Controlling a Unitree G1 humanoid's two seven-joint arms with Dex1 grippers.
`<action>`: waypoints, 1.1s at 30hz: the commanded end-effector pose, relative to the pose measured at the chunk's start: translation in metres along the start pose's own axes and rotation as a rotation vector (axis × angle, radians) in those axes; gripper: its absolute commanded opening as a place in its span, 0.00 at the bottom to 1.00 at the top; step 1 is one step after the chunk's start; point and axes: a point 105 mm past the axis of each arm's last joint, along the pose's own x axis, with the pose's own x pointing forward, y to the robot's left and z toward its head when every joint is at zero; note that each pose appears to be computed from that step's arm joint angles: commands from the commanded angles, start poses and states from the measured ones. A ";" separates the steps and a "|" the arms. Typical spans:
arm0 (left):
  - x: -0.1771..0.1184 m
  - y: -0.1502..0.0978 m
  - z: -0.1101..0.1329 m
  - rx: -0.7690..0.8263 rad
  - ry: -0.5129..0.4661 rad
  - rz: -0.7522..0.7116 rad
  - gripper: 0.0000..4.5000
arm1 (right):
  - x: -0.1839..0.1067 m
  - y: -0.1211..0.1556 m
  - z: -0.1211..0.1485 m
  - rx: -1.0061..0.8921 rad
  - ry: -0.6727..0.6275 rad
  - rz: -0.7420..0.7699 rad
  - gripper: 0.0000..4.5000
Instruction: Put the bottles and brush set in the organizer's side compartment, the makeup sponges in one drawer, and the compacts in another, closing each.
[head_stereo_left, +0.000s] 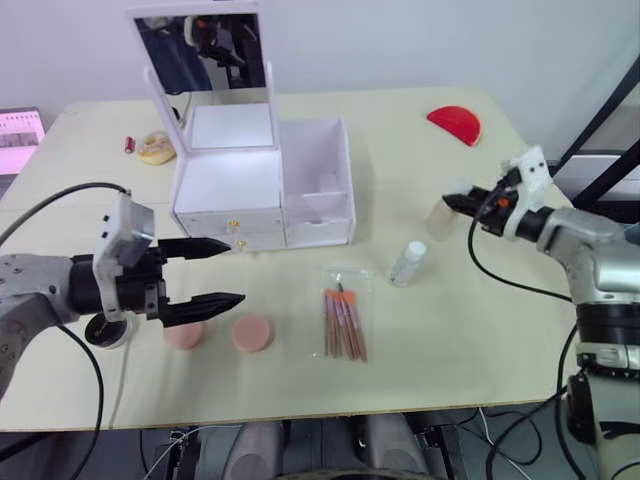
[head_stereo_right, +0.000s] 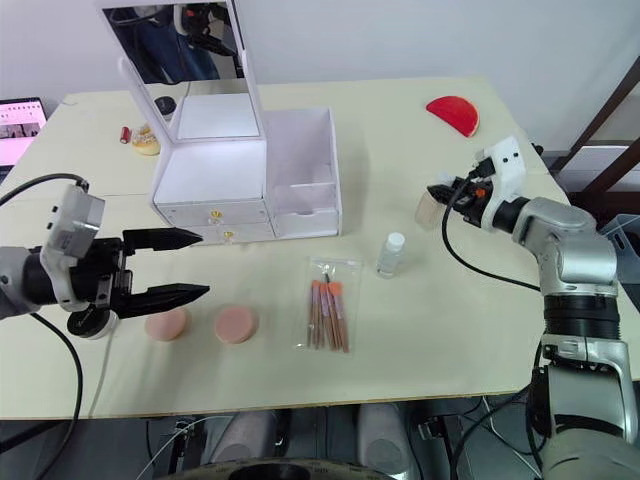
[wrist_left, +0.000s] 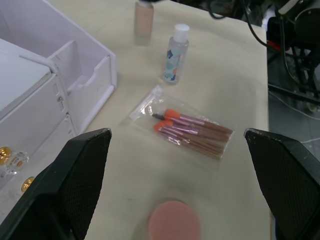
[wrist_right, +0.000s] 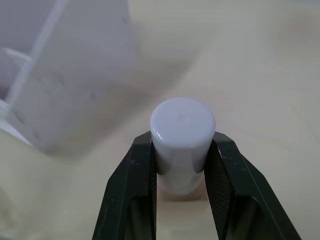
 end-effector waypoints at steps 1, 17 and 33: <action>-0.008 0.006 0.008 0.043 -0.014 0.043 1.00 | 0.001 0.039 0.073 -0.105 -0.158 0.160 0.18; -0.006 0.013 0.005 0.043 -0.039 0.066 1.00 | 0.042 0.154 0.127 -0.200 -0.198 0.580 0.18; -0.007 0.008 0.004 0.036 -0.036 0.066 1.00 | 0.099 0.150 0.075 -0.379 -0.027 0.711 0.18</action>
